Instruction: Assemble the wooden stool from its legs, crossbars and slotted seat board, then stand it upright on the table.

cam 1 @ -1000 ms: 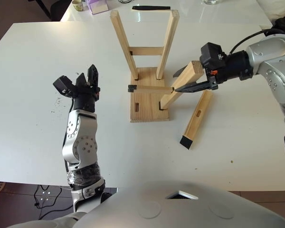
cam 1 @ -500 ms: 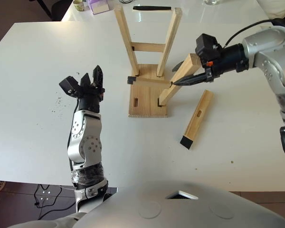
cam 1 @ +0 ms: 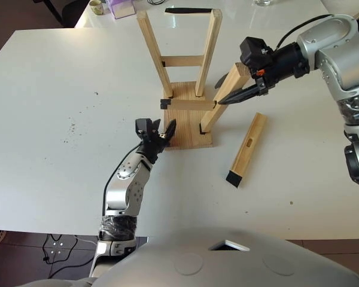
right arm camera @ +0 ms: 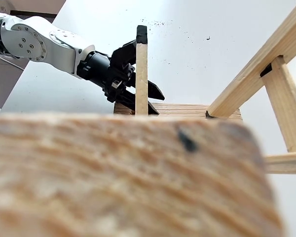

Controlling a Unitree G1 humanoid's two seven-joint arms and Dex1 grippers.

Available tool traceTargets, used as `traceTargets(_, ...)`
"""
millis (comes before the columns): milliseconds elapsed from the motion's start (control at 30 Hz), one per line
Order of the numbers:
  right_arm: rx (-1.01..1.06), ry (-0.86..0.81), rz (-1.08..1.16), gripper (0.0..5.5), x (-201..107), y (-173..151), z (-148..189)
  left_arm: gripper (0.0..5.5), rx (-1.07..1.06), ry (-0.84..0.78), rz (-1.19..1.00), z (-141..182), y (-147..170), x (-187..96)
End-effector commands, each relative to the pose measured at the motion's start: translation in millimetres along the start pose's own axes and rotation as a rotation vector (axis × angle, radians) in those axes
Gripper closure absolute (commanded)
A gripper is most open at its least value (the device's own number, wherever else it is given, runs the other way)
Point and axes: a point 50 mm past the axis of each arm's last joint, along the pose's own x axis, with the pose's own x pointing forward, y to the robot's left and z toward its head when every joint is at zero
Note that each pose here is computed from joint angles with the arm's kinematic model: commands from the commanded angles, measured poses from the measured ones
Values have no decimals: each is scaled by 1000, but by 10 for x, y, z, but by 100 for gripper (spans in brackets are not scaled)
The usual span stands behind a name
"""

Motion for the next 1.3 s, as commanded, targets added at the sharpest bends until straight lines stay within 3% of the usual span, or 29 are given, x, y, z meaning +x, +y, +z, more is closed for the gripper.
traceTargets(33,153,142,74,349,390,239,-592,236,17,73,-7,-131,23,-21)
traceTargets(267,185,168,71,349,528,376,-707,236,34,90,-35,-146,17,-5)
traceTargets(367,290,110,88,349,533,308,-631,236,47,98,-59,-155,-1,1)
traceTargets(533,295,151,118,349,663,306,-745,236,88,119,-119,-159,-37,21)
traceTargets(733,354,101,60,349,588,288,-782,236,116,126,-131,-141,25,-6)
traceTargets(833,269,-30,-21,349,440,226,-612,236,122,124,-104,-123,112,-39)
traceTargets(867,219,-76,-54,313,363,209,-535,236,123,123,-93,-118,144,-51)
traceTargets(1000,141,-215,-164,261,72,195,-281,236,111,111,-36,-100,275,-137)
traceTargets(1133,151,-279,-241,204,-84,294,-230,236,79,70,7,-26,370,-232)
traceTargets(1300,227,-234,-349,204,-94,426,-468,236,61,50,22,62,439,-258)
